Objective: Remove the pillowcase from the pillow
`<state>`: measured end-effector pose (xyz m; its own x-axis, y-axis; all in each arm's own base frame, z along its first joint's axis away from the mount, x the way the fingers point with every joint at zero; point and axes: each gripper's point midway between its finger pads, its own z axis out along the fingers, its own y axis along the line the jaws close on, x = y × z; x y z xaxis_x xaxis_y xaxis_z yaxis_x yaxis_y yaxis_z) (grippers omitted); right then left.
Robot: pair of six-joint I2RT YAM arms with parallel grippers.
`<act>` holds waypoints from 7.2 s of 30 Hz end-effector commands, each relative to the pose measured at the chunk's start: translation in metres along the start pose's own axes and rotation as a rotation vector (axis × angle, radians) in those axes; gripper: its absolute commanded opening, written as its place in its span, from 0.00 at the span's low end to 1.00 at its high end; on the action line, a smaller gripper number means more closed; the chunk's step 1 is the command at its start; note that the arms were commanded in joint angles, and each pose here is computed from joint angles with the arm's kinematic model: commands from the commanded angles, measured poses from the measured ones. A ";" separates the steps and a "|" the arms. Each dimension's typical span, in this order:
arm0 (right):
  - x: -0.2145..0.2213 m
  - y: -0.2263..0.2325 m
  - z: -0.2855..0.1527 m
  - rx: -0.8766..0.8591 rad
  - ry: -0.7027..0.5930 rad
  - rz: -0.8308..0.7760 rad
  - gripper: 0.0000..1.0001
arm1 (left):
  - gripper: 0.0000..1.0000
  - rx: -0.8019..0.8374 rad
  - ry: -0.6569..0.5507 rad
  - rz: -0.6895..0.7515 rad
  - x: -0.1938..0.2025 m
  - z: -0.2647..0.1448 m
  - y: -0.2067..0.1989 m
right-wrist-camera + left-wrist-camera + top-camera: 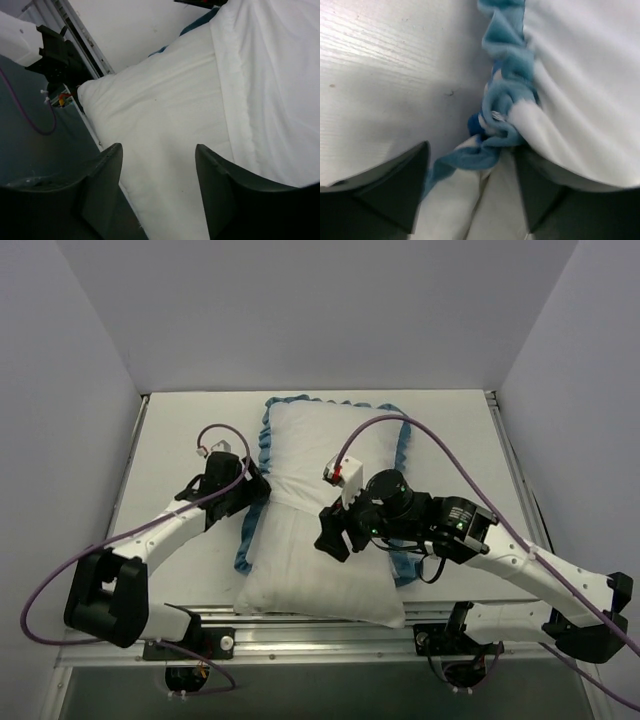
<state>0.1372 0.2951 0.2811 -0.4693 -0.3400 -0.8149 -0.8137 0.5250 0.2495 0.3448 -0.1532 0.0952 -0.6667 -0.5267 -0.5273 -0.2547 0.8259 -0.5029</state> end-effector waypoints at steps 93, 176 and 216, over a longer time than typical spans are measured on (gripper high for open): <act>0.101 -0.080 0.149 0.293 0.031 0.297 0.83 | 0.02 0.126 0.017 0.444 0.064 -0.119 -0.072; -0.078 -0.191 0.024 0.417 -0.247 0.257 0.83 | 0.02 0.394 0.132 0.646 -0.089 -0.090 -0.158; -0.030 -0.418 -0.110 1.042 -0.351 0.750 0.00 | 0.02 0.284 -0.119 0.653 -0.069 -0.244 -0.096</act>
<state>0.4336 0.0961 0.2308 -0.6244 0.3348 -0.7057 0.0562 0.9204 0.3869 0.2672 -0.1977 0.3220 -0.5698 0.1301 -0.8114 0.4997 0.8387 -0.2165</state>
